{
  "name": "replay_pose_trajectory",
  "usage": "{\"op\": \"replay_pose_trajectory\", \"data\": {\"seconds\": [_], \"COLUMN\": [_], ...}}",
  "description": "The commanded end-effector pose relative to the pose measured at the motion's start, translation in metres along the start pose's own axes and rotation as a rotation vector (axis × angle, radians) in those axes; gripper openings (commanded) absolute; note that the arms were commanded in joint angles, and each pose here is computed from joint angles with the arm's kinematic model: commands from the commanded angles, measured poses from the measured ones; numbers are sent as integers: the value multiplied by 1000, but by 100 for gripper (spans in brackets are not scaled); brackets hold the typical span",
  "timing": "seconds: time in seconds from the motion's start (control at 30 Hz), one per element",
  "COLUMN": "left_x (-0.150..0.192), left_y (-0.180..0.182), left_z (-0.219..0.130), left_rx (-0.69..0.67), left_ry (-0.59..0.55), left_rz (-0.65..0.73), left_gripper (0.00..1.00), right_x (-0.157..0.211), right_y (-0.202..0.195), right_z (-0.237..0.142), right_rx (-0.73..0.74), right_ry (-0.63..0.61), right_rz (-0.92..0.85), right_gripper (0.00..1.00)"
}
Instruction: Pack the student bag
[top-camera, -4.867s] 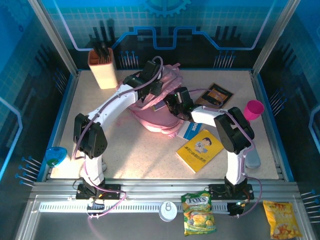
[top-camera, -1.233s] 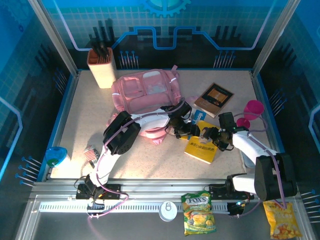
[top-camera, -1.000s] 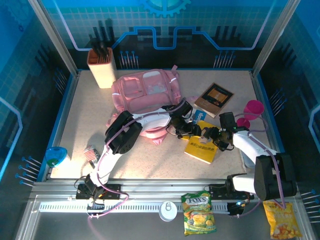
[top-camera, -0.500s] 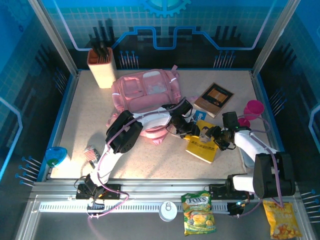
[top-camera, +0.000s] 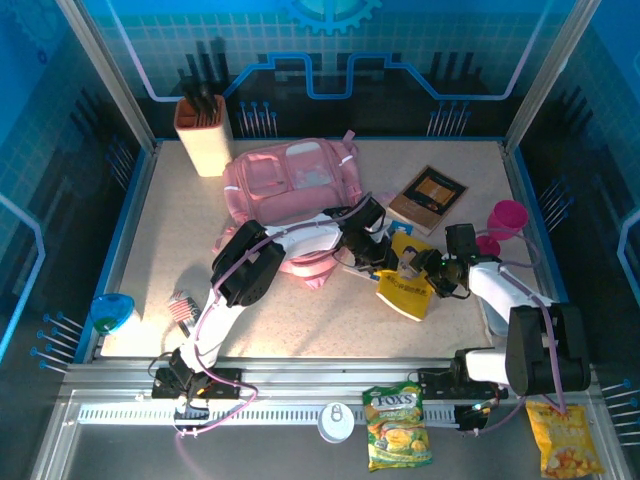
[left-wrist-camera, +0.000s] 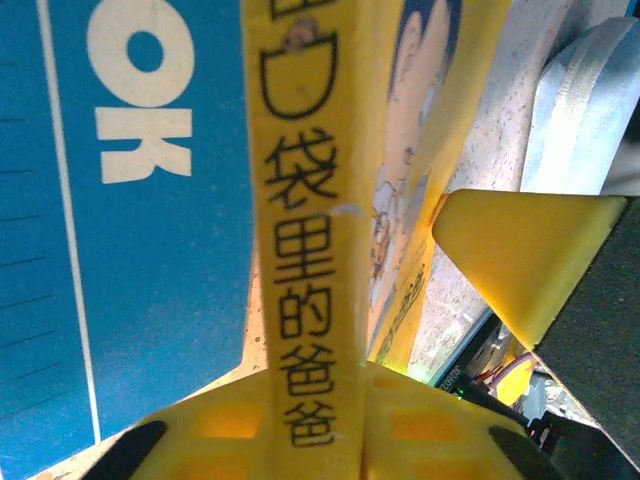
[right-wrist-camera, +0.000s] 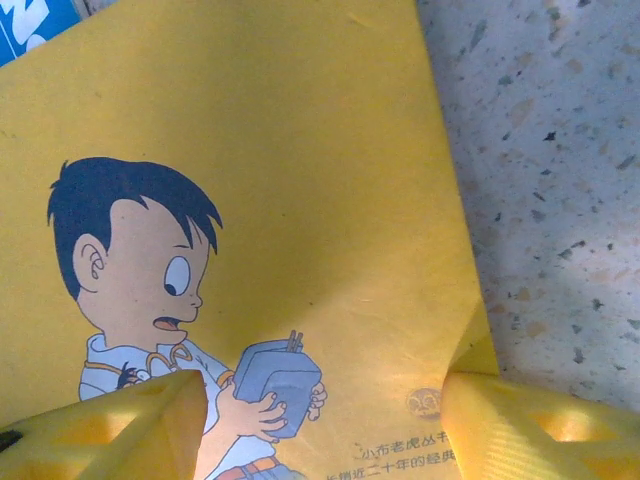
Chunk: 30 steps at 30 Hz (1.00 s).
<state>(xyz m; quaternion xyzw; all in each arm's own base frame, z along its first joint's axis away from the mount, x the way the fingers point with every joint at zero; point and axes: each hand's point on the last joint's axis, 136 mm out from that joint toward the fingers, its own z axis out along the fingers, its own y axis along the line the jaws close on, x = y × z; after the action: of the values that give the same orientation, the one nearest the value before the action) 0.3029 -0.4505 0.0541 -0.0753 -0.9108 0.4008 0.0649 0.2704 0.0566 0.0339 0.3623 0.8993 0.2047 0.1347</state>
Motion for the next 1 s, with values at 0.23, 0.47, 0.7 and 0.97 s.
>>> {"op": "replay_pose_trajectory", "data": {"seconds": [0.23,0.47,0.7,0.97], "left_x": [-25,-45,-54,-44], "left_y": [-36,-22,-13,-4], "left_z": [-93,-180,-266,-320], "left_rx": [66,70,178,299], "left_ry": [-203,-431,-737,-974], "left_rz": [65,24,-53,-164], "left_gripper": [0,0,0,0], "right_x": [7,5,22,45], "right_y": [18,68,122,195], "right_z": [-8,-32,-48,-71], "right_rx": [-128,-386,-549,-789], "right_ry": [5,-21,-12,-18], "right_rz": [-11,-28,-47,-17], "right_gripper": [72,84,99,100]}}
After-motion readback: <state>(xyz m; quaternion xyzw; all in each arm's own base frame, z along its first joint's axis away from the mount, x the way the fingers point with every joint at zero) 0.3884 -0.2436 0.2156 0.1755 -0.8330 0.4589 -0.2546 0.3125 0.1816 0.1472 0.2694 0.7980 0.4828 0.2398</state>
